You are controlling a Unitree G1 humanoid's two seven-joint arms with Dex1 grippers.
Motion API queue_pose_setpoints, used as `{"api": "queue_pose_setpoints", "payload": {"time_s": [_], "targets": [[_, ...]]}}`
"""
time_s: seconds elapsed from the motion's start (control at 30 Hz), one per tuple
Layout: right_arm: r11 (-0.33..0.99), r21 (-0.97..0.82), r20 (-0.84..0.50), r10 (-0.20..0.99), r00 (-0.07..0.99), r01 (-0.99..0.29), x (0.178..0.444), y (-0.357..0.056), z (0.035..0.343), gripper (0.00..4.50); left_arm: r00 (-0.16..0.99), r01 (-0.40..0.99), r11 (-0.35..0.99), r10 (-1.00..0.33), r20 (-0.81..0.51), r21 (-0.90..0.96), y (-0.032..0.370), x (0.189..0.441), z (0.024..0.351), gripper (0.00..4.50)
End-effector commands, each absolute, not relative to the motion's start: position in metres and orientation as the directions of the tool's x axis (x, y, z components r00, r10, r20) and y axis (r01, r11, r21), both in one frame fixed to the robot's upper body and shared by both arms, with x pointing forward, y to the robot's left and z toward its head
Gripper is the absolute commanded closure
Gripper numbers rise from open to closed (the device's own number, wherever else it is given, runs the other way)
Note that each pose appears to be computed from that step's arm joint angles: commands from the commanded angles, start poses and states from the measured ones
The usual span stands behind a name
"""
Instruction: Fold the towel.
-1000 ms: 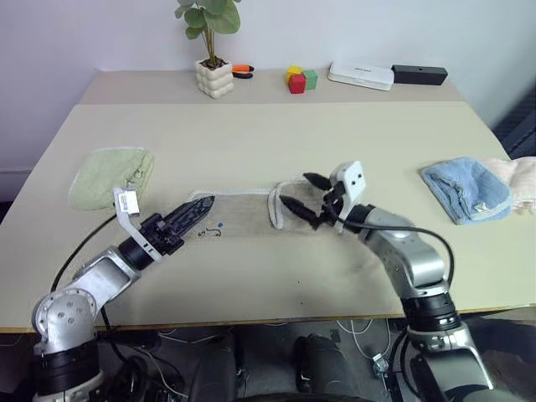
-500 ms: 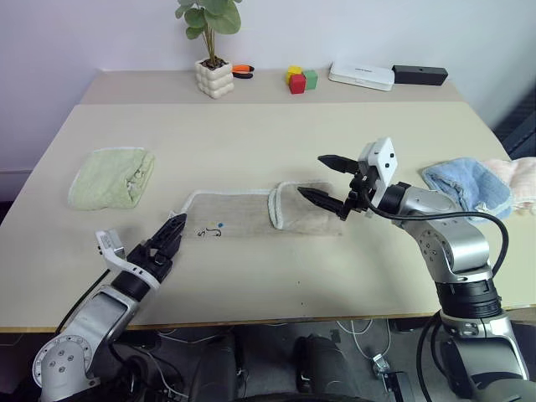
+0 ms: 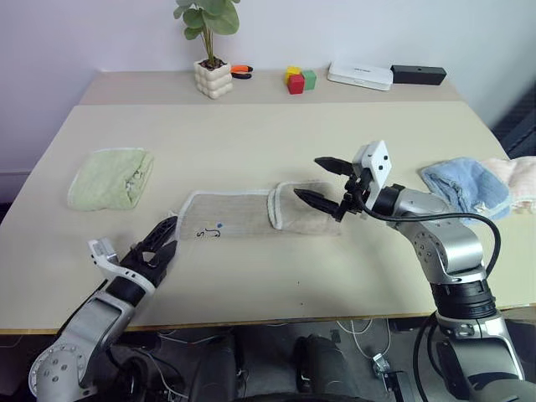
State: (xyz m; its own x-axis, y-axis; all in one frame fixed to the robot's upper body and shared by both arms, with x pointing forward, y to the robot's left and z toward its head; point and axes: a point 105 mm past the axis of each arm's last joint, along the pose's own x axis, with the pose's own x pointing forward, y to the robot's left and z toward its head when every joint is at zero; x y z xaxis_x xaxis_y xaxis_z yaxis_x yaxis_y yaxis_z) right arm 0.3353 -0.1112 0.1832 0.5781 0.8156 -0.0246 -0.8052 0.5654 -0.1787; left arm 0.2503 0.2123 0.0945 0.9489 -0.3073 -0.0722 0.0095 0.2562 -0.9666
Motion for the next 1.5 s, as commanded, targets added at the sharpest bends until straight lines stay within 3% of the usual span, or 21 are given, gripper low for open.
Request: {"api": "queue_pose_setpoints", "payload": {"time_s": [0.03, 0.17, 0.27, 0.37, 0.53, 0.6, 0.8, 0.93, 1.07, 1.2, 1.33, 1.5], "targets": [[0.564, -0.211, 0.006, 0.818, 0.576, -0.799, 0.333, -0.108, 0.192, 0.07, 0.930, -0.059, 0.262, -0.337, -0.149, -0.963, 0.202, 0.248, 0.080, 0.00], [0.568, -0.209, 0.008, 0.815, 0.580, -0.796, 0.334, -0.107, 0.191, 0.07, 0.938, -0.104, 0.281, -0.292, -0.188, -0.954, 0.212, 0.262, 0.072, 0.00], [0.573, -0.209, 0.010, 0.812, 0.584, -0.793, 0.335, -0.107, 0.191, 0.07, 0.897, -0.150, 0.342, -0.347, -0.273, -0.928, 0.204, 0.268, 0.055, 0.00], [0.577, -0.211, 0.015, 0.809, 0.588, -0.789, 0.336, -0.106, 0.193, 0.00, 0.880, -0.173, 0.333, -0.371, -0.298, -0.927, 0.199, 0.280, 0.048, 1.24], [0.593, -0.216, 0.009, 0.796, 0.606, -0.775, 0.338, -0.110, 0.193, 0.00, 0.890, -0.105, 0.325, -0.391, -0.234, -0.940, 0.201, 0.301, 0.053, 3.81], [0.600, -0.219, 0.002, 0.789, 0.614, -0.770, 0.338, -0.112, 0.191, 0.00, 0.891, -0.068, 0.327, -0.406, -0.205, -0.942, 0.199, 0.305, 0.059, 4.46], [0.626, -0.221, -0.009, 0.766, 0.643, -0.748, 0.339, -0.119, 0.188, 0.00, 0.891, 0.034, 0.338, -0.436, -0.124, -0.941, 0.196, 0.310, 0.076, 4.46], [0.632, -0.229, -0.023, 0.757, 0.654, -0.740, 0.338, -0.127, 0.185, 0.00, 0.825, 0.336, 0.452, -0.564, 0.027, -0.826, 0.172, 0.305, 0.116, 4.46], [0.652, -0.231, -0.074, 0.728, 0.681, -0.722, 0.337, -0.150, 0.178, 0.00, 0.746, 0.522, 0.489, -0.659, 0.097, -0.699, 0.149, 0.303, 0.141, 4.46], [0.637, -0.175, -0.096, 0.748, 0.657, -0.751, 0.319, -0.184, 0.186, 0.00, 0.630, 0.707, 0.446, -0.750, 0.201, -0.549, 0.117, 0.309, 0.177, 4.46], [0.598, -0.186, -0.095, 0.779, 0.620, -0.780, 0.300, -0.200, 0.193, 0.00, 0.523, 0.811, 0.408, -0.827, 0.208, -0.419, 0.082, 0.321, 0.185, 4.46], [0.623, -0.200, -0.092, 0.756, 0.648, -0.756, 0.293, -0.213, 0.196, 0.00, 0.389, 0.892, 0.315, -0.900, 0.195, -0.325, 0.022, 0.340, 0.186, 4.46]]}}
